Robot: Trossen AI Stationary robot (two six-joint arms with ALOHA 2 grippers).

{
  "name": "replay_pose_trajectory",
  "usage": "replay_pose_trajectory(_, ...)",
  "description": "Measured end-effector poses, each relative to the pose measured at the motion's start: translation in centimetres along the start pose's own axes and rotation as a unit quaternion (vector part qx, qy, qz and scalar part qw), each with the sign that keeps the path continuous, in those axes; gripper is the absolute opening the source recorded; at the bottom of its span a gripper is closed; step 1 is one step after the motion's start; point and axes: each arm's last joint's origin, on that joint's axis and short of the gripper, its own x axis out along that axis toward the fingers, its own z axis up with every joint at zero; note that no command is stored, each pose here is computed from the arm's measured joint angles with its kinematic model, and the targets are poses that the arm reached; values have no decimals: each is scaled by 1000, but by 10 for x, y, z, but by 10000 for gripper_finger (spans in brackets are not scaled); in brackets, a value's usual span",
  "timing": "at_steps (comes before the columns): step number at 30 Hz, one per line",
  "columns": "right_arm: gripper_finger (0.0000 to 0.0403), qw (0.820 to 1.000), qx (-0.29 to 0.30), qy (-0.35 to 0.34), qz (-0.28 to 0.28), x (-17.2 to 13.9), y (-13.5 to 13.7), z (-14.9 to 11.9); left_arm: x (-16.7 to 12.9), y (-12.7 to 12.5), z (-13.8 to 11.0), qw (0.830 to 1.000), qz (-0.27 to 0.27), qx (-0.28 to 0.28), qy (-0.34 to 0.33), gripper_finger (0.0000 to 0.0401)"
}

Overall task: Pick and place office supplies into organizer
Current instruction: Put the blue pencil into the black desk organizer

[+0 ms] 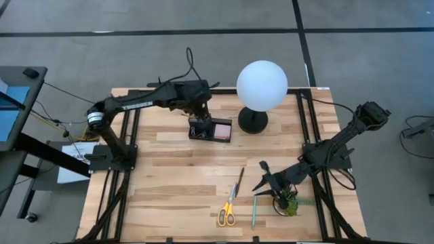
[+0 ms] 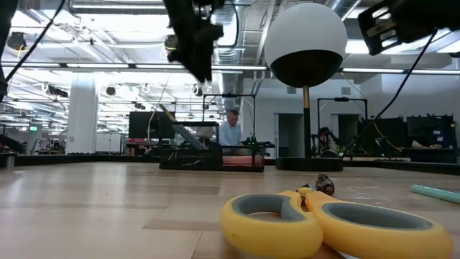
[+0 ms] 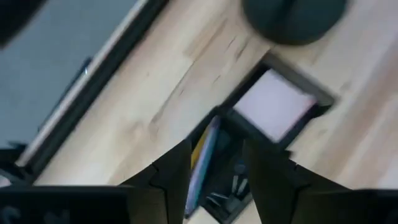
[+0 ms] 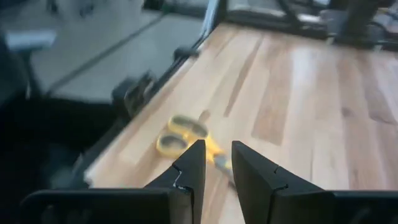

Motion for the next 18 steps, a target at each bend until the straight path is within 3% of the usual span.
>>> replay_pose_trajectory(3,71,998,-58,20,29,6,8,-8,-32,-12,3,999,7,10,-41,143)
replay_pose_trajectory(5,71,993,-87,2,84,12,12,-8,-54,-21,-1,997,15,8,-74,143)
replay_pose_trajectory(8,71,980,-81,-30,180,26,11,-12,-79,-39,-12,994,16,8,-110,143)
replay_pose_trajectory(15,71,985,-50,7,167,49,-8,-32,-113,-96,-49,987,18,44,-155,144)
replay_pose_trajectory(18,71,980,-47,29,190,55,-7,-31,-120,-118,-70,983,20,62,-169,144)
